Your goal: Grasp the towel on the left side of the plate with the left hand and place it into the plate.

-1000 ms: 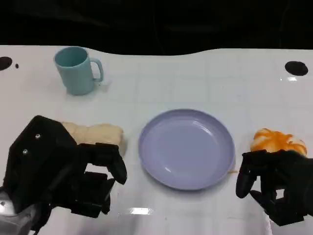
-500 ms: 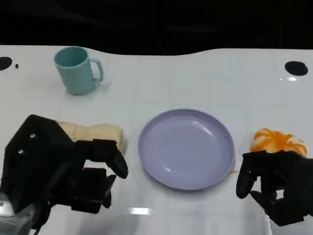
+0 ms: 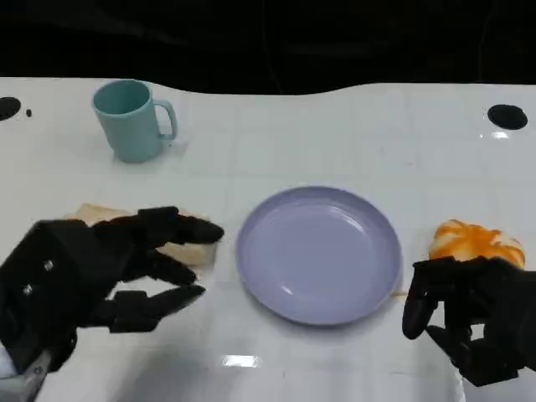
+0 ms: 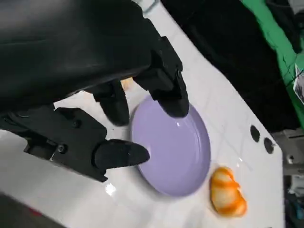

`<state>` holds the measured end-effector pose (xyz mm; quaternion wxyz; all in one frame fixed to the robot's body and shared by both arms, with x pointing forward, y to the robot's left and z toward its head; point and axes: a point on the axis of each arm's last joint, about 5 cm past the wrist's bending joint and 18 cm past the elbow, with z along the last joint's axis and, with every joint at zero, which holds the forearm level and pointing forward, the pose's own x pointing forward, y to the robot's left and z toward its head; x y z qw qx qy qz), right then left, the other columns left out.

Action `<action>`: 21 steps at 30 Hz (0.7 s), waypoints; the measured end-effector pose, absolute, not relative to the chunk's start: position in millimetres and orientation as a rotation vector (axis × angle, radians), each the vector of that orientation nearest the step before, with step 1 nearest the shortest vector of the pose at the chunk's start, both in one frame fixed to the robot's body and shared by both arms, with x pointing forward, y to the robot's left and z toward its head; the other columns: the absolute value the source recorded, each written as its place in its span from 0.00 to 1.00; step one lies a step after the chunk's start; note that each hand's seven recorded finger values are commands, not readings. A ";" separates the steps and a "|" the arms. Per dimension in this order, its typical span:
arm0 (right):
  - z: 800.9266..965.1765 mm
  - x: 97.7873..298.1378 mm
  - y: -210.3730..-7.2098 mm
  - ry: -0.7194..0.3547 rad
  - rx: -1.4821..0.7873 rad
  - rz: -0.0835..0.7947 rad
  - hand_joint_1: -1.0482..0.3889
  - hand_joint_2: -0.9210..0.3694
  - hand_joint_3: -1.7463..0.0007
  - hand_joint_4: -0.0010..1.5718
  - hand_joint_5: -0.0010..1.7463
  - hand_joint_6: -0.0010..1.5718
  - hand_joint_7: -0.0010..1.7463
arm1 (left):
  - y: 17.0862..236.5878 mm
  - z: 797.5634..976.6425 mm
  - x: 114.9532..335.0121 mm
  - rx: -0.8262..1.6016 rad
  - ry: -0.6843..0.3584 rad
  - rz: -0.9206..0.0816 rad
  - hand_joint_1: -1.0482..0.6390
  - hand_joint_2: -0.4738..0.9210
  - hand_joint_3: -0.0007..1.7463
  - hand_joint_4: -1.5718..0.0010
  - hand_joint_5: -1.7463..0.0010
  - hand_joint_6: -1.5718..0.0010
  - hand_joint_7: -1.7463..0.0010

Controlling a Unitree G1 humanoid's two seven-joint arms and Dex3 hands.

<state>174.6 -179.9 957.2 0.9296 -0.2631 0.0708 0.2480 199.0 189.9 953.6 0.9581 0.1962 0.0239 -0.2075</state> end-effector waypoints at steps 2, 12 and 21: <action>957.2 174.7 -179.8 0.144 -0.539 0.507 0.73 0.26 0.40 0.45 1.00 0.44 0.82 | 193.3 958.6 202.2 0.499 0.019 -0.415 0.39 1.00 0.05 0.97 0.62 0.84 0.96; 957.0 175.2 -179.8 0.143 -0.538 0.503 0.73 0.26 0.39 0.45 1.00 0.44 0.82 | 194.5 973.1 225.8 0.963 -0.059 -0.411 0.32 0.99 0.00 0.97 0.71 0.83 1.00; 956.2 174.5 -177.8 0.145 -0.542 0.501 0.73 0.26 0.40 0.44 1.00 0.43 0.82 | 181.3 964.4 257.9 1.287 0.030 -0.444 0.30 0.98 0.00 0.86 0.86 0.82 1.00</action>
